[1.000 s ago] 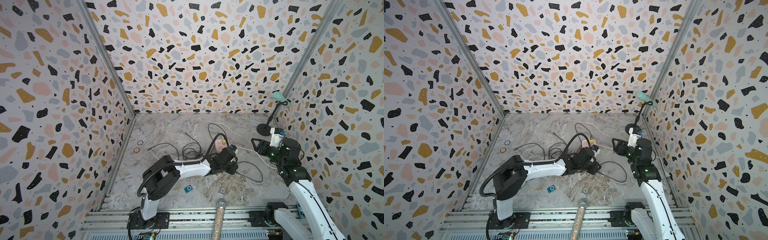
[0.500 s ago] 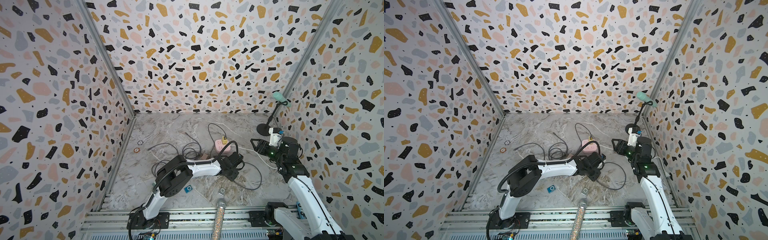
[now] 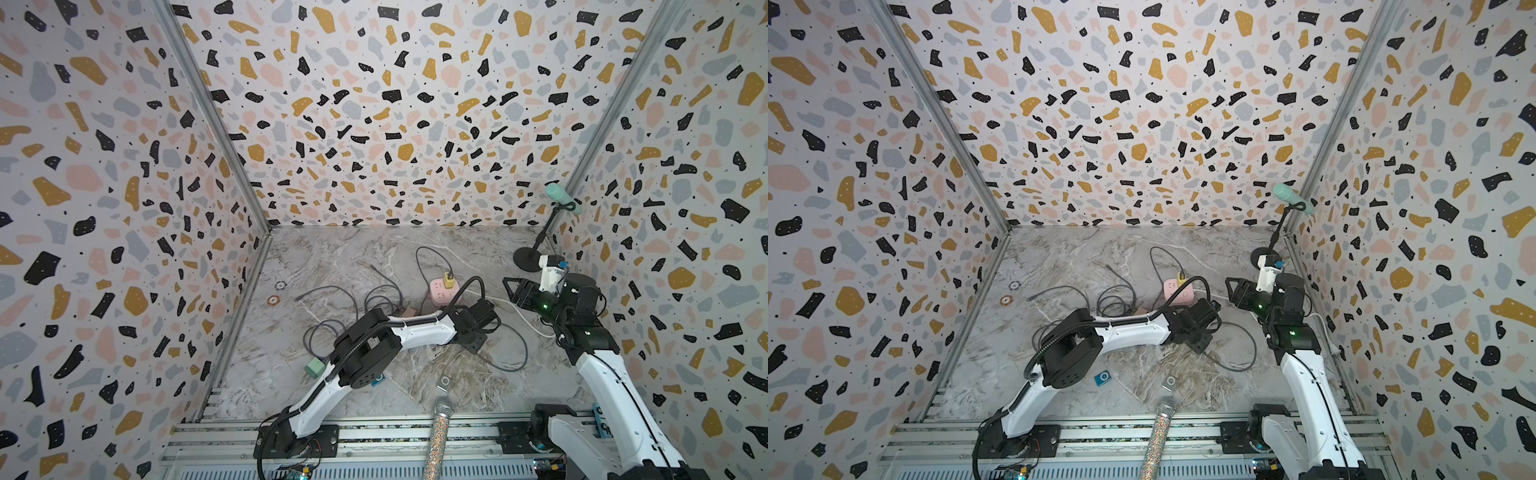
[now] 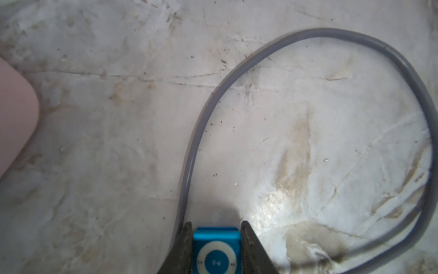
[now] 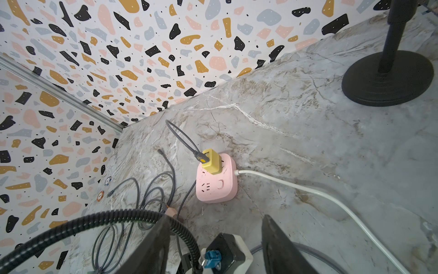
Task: Charge mp3
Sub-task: Place the MP3 player at the center of the board, then pick up the plug from the center of the board.
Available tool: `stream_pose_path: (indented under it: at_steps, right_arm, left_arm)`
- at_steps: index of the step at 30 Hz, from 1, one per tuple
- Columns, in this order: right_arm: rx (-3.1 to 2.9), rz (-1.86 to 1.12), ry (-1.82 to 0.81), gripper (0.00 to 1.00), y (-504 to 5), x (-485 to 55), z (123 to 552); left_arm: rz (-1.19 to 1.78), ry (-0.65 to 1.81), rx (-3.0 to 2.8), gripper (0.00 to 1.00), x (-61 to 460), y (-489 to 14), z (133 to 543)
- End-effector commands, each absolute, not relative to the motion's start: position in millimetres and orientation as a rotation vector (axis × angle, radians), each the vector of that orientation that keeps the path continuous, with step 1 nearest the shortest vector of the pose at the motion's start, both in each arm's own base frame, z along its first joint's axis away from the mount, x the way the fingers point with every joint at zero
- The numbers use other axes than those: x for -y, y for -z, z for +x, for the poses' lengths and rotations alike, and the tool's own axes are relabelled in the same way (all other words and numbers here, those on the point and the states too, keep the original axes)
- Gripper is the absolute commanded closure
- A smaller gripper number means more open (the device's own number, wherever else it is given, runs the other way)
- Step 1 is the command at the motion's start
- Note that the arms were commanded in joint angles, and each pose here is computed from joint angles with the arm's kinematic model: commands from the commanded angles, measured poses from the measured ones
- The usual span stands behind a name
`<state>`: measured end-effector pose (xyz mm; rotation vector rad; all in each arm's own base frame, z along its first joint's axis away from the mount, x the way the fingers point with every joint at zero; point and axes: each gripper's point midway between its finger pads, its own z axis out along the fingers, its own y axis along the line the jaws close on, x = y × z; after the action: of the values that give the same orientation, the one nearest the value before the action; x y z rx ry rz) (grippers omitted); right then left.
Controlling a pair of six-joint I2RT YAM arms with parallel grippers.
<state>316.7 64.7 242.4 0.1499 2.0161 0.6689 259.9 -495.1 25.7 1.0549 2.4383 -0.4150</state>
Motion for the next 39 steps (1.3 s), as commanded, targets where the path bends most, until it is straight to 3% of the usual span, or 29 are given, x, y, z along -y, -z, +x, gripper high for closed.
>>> stream_pose_path:
  at_steps: [1, 4, 14, 22, 33, 39]
  right_arm:
    - [-2.0, 0.134, -0.667, 0.38, -245.5, -64.7, 315.5]
    - [-2.004, 0.13, -0.672, 0.38, -243.0, -65.6, 313.7]
    - [-2.011, 0.126, -0.695, 0.4, -239.3, -68.5, 313.4]
    - [-2.021, 0.123, -0.739, 0.41, -233.5, -77.6, 314.7]
    - [-2.095, -0.015, -0.67, 0.42, -225.5, -122.4, 323.5]
    - [-2.128, -0.119, -0.568, 0.42, -221.1, -147.5, 329.8]
  left_arm:
    - [1.048, 0.481, -2.451, 0.54, 503.9, -24.0, 256.5]
    - [1.04, 0.509, -2.429, 0.47, 509.2, -33.5, 257.6]
    - [0.96, 0.559, -2.27, 0.46, 504.3, -117.5, 268.4]
    - [0.77, 0.44, -2.254, 0.45, 432.4, -162.4, 287.1]
    - [0.114, 0.321, -2.385, 0.38, 294.9, -139.0, 323.6]
    - [-0.132, 0.396, -2.415, 0.33, 276.2, -113.4, 335.0]
